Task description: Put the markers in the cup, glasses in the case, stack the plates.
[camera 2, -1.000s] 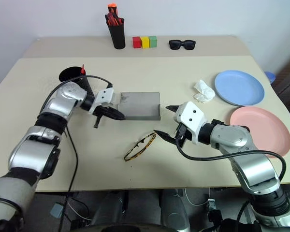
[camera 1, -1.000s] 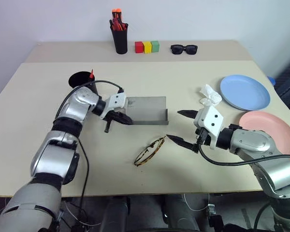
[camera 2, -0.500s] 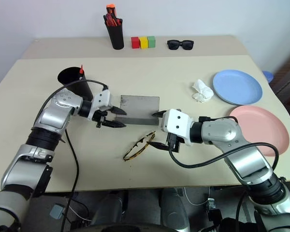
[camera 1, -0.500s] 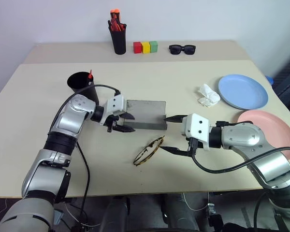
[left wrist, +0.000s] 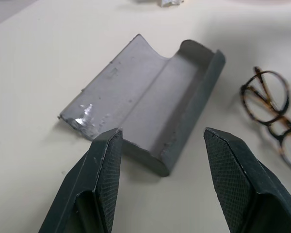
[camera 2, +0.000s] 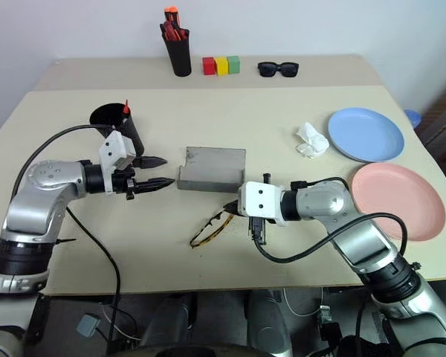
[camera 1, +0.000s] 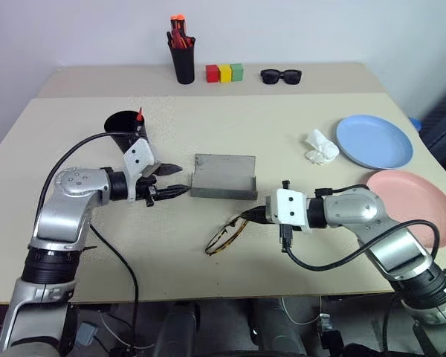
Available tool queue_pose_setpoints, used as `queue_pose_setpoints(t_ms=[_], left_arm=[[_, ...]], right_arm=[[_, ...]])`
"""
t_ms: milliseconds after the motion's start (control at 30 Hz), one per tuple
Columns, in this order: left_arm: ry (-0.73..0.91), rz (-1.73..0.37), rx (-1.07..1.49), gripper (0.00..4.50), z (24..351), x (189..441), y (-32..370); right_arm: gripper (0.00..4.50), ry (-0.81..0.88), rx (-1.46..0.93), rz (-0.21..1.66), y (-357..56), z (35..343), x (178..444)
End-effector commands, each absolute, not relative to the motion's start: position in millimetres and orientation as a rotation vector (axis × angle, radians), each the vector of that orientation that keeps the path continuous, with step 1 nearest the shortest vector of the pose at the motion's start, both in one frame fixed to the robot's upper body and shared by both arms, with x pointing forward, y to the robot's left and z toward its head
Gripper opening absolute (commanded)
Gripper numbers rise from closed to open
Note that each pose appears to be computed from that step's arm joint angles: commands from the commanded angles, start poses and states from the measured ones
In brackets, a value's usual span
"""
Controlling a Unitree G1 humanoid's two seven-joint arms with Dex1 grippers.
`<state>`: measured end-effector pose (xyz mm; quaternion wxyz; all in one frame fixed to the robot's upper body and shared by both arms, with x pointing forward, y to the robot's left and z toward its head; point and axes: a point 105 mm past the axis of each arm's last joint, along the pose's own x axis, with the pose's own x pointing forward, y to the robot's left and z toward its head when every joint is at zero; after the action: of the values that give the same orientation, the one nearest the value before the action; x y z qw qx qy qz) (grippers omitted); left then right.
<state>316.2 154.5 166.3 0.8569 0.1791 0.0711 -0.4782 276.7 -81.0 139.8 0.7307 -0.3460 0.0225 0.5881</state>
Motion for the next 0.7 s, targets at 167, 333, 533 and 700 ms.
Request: queue_pose_setpoints(t_ms=[167, 333, 533, 700], left_arm=[[0.154, -0.930, 0.340, 2.72, 164.8, 304.1, 157.5], [0.156, -0.922, 0.324, 2.72, 163.0, 303.4, 154.3], [0.158, -0.926, 0.326, 2.72, 162.1, 304.1, 152.4], [0.161, -0.932, 0.326, 2.72, 161.2, 305.2, 151.4]], right_arm=[[0.09, 0.077, -0.752, 1.287, -85.5, 123.0, 280.5], [0.09, 0.144, -0.776, 1.312, -97.0, 107.8, 270.5], [0.09, 0.179, -0.797, 1.316, -107.0, 103.7, 261.6], [0.09, 0.146, -0.789, 1.261, -106.9, 110.0, 267.7]])
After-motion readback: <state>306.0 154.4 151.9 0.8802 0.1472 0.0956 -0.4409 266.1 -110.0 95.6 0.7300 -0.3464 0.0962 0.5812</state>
